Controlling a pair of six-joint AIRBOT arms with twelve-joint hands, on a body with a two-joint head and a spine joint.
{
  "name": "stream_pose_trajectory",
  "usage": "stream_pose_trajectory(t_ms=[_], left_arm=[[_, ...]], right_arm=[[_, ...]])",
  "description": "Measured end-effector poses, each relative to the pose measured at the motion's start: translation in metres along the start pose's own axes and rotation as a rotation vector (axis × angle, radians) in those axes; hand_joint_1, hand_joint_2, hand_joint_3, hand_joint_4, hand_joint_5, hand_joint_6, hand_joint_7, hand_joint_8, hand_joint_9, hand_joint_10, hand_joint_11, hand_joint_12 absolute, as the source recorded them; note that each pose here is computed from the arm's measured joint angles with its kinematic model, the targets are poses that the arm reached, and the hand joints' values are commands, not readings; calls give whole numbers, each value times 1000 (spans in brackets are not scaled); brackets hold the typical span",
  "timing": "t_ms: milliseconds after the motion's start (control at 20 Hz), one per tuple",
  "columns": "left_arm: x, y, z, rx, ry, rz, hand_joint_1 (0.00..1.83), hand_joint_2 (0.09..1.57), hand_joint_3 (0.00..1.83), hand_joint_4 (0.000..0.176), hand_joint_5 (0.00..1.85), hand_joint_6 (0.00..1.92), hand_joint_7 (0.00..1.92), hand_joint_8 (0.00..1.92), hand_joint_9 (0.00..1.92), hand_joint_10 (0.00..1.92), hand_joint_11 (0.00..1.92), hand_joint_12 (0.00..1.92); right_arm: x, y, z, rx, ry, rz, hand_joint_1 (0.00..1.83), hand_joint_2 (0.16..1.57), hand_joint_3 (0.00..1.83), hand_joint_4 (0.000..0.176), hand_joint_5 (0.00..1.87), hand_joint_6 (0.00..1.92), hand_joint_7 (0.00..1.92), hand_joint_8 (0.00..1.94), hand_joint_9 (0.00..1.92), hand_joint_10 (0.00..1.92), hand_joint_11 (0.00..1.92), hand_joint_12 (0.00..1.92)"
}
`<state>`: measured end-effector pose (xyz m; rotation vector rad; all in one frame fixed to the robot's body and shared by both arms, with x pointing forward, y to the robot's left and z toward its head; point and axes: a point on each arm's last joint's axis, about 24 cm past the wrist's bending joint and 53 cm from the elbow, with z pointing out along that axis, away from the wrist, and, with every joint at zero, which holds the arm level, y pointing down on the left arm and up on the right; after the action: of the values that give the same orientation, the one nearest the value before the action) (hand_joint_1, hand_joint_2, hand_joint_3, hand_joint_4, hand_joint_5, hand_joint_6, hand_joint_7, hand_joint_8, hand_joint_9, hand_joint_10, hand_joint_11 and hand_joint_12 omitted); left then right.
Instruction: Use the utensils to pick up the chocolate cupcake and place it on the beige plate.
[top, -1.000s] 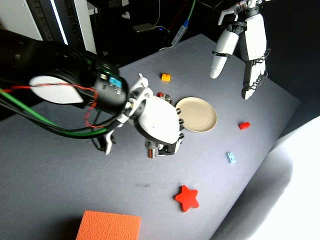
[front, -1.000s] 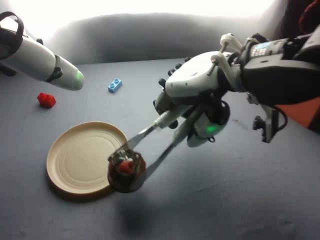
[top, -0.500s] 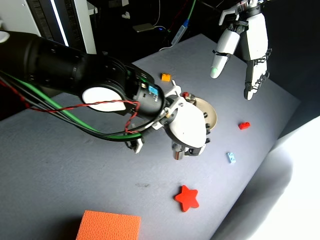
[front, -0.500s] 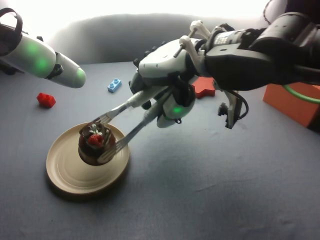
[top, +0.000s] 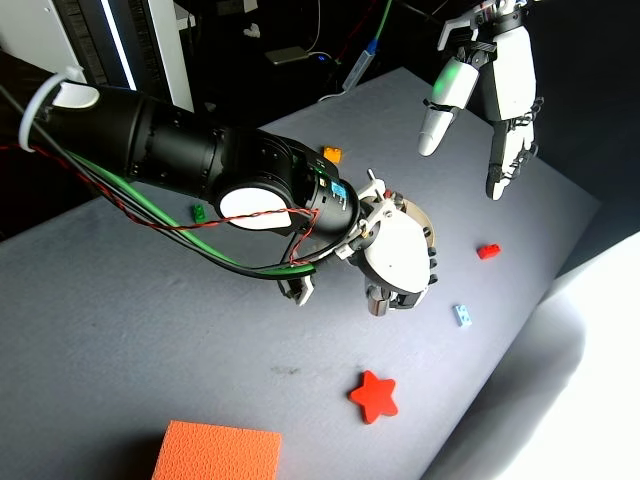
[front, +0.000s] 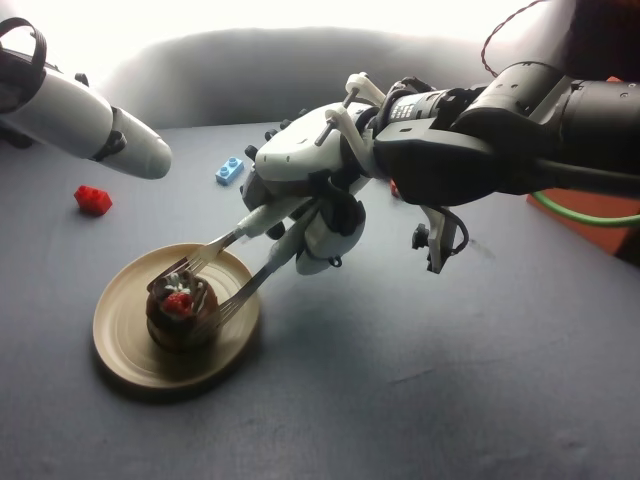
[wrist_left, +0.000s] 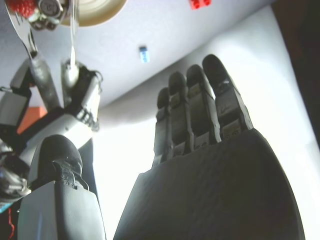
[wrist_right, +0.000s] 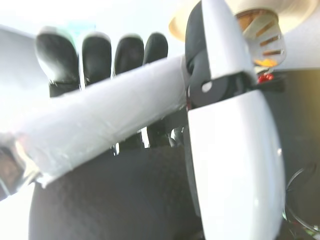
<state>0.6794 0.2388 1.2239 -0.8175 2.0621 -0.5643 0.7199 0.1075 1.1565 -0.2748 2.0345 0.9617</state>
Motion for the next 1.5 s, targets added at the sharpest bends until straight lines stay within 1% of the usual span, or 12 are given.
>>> stream_pose_trajectory(t_ms=[150, 200, 250, 300, 450, 700, 900, 1000, 1100, 1400, 1450, 1500], left_arm=[[1, -1, 0, 1, 1, 2, 384, 1019, 0, 0, 240, 3, 280, 3, 220, 3, 0, 603], [1, -2, 0, 2, 2, 3, 379, 1021, 0, 0, 236, 1, 276, 1, 219, 2, 0, 623], [1, -2, 0, 3, 2, 3, 370, 1026, 2, 0, 224, 1, 268, 0, 209, 1, 0, 598], [1, -2, 0, 3, 2, 2, 368, 1023, 0, 0, 228, 3, 284, 7, 213, 3, 0, 590], [-1, 0, 1, -1, -1, 0, 375, 1023, 0, 0, 233, 2, 295, 5, 219, 3, 0, 618], [-1, -1, 1, 0, -1, 0, 374, 1013, 0, 0, 244, 4, 295, 4, 233, 4, 0, 652], [-1, -1, 1, -1, -1, 0, 379, 1019, 1, 0, 226, 0, 293, 1, 219, 0, 0, 622], [-1, -1, 1, -1, -1, 0, 362, 1026, 1, 0, 225, 0, 296, 2, 215, 0, 0, 602], [-1, -1, 1, -1, -1, 0, 372, 1024, 0, 0, 240, 5, 313, 6, 221, 2, 0, 608], [-1, -1, 1, 0, -1, 0, 346, 1035, 2, 0, 213, 0, 263, 1, 186, 1, 0, 559], [-1, -1, 1, 1, -1, 0, 362, 1035, 1, 0, 214, 0, 255, 0, 180, 0, 0, 538], [-1, -1, 1, 0, -2, -1, 383, 1022, 0, 0, 222, 2, 281, 7, 196, 5, 0, 573]], right_arm=[[-4, -2, 1, 3, -12, -2, 1157, 1272, 0, 0, 714, 1287, 699, 1607, 652, 1689, 786, 1728], [-3, -1, 2, 1, -11, -2, 1137, 1287, 4, 0, 651, 1394, 699, 1587, 638, 1698, 766, 1754], [-3, 0, 3, -1, -10, -3, 1137, 1290, 3, 0, 642, 1405, 702, 1588, 652, 1710, 766, 1763], [0, 2, 4, -3, -6, -8, 1135, 1299, 2, 0, 654, 1379, 664, 1654, 597, 1774, 734, 1826], [4, 2, 5, -3, 2, -13, 1150, 1288, 0, 0, 718, 1293, 643, 1679, 590, 1769, 732, 1804], [5, 1, 5, -1, 3, -11, 1148, 1283, 0, 0, 634, 1401, 735, 1552, 651, 1687, 741, 1710], [5, 1, 5, -2, 4, -11, 1135, 1295, 2, 0, 612, 1441, 714, 1575, 656, 1695, 780, 1743], [5, 1, 5, -2, 4, -11, 1151, 1282, 0, 0, 701, 1310, 678, 1642, 641, 1764, 773, 1770], [5, 1, 5, -2, 4, -11, 1135, 1297, 3, 0, 618, 1432, 703, 1594, 634, 1725, 743, 1750], [5, 1, 5, -2, 3, -12, 1120, 1307, 0, 0, 635, 1430, 659, 1634, 616, 1707, 735, 1746], [5, 1, 5, -2, 3, -12, 1106, 1325, 2, 0, 579, 1508, 655, 1638, 603, 1733, 735, 1761], [5, 1, 5, -2, 3, -12, 1131, 1304, 0, 0, 649, 1397, 662, 1645, 598, 1724, 700, 1738]])
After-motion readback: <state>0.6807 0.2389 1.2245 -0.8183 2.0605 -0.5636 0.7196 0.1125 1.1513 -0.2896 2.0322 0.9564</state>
